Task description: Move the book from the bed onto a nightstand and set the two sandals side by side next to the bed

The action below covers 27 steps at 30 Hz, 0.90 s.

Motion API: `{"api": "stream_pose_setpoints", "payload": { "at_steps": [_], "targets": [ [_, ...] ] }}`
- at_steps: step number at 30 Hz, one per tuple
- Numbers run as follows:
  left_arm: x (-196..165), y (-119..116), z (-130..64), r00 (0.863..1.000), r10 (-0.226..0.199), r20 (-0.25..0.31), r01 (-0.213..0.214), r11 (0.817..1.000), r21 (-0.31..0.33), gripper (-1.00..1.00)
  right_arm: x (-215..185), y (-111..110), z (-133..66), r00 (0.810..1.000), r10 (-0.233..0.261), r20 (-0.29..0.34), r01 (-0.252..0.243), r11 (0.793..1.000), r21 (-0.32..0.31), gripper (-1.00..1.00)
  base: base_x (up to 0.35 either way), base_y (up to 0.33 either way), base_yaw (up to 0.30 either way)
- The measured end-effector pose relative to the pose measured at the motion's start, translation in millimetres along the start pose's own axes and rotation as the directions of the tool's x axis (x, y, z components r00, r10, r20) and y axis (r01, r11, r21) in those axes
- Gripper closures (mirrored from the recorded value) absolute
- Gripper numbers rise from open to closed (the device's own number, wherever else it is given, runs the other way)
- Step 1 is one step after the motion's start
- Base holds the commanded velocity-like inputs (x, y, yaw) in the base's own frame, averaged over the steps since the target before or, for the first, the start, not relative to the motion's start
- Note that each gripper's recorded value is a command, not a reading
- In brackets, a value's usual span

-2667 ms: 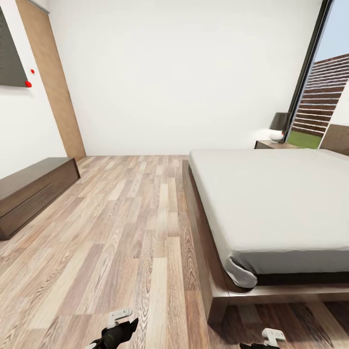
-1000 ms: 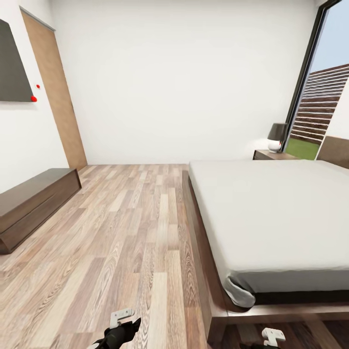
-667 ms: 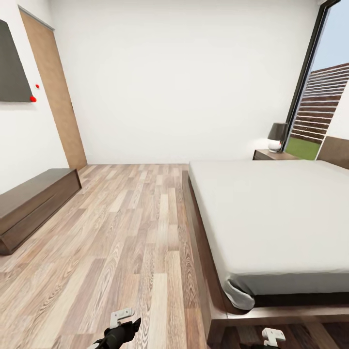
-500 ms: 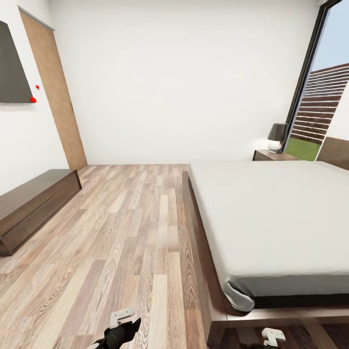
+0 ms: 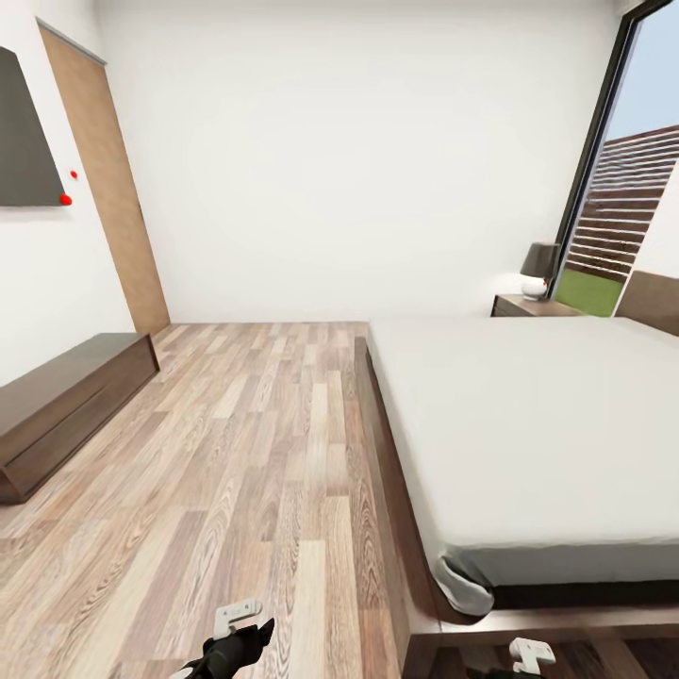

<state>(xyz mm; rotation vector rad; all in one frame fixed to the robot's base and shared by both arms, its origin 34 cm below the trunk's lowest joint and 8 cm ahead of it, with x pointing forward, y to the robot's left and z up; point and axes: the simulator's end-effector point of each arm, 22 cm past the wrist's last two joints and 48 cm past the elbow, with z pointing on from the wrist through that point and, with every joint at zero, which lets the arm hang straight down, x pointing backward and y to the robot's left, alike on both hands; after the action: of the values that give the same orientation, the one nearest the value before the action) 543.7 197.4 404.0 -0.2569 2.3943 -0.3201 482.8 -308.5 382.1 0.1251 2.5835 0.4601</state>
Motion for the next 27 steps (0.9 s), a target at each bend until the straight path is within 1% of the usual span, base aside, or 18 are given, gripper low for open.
{"api": "stream_pose_setpoints", "payload": {
  "at_steps": [10,13,16,27],
  "targets": [
    [-15,-6,-12.6,1.0,0.0,0.0,0.0,1.0,0.0,-1.0,-13,7,-15.0,1.0,0.0,0.0,0.0,1.0,0.0,-1.0,0.0,0.0,-0.002],
    [-20,-8,-16.4,1.0,0.0,0.0,0.0,1.0,0.0,-1.0,-16,9,-19.5,1.0,0.0,0.0,0.0,1.0,0.0,-1.0,0.0,0.0,-0.077],
    [-25,-10,-20.2,1.0,0.0,0.0,0.0,1.0,0.0,-1.0,-20,11,-24.1,1.0,-0.001,0.0,0.001,1.0,-0.001,-1.0,0.0,0.0,-0.217],
    [-28,-11,-21.0,1.0,0.0,0.008,0.0,1.0,0.002,-1.0,-23,12,-25.1,1.0,-0.003,0.005,0.003,1.0,-0.002,-1.0,0.0,0.0,-0.285]
  ]
}}
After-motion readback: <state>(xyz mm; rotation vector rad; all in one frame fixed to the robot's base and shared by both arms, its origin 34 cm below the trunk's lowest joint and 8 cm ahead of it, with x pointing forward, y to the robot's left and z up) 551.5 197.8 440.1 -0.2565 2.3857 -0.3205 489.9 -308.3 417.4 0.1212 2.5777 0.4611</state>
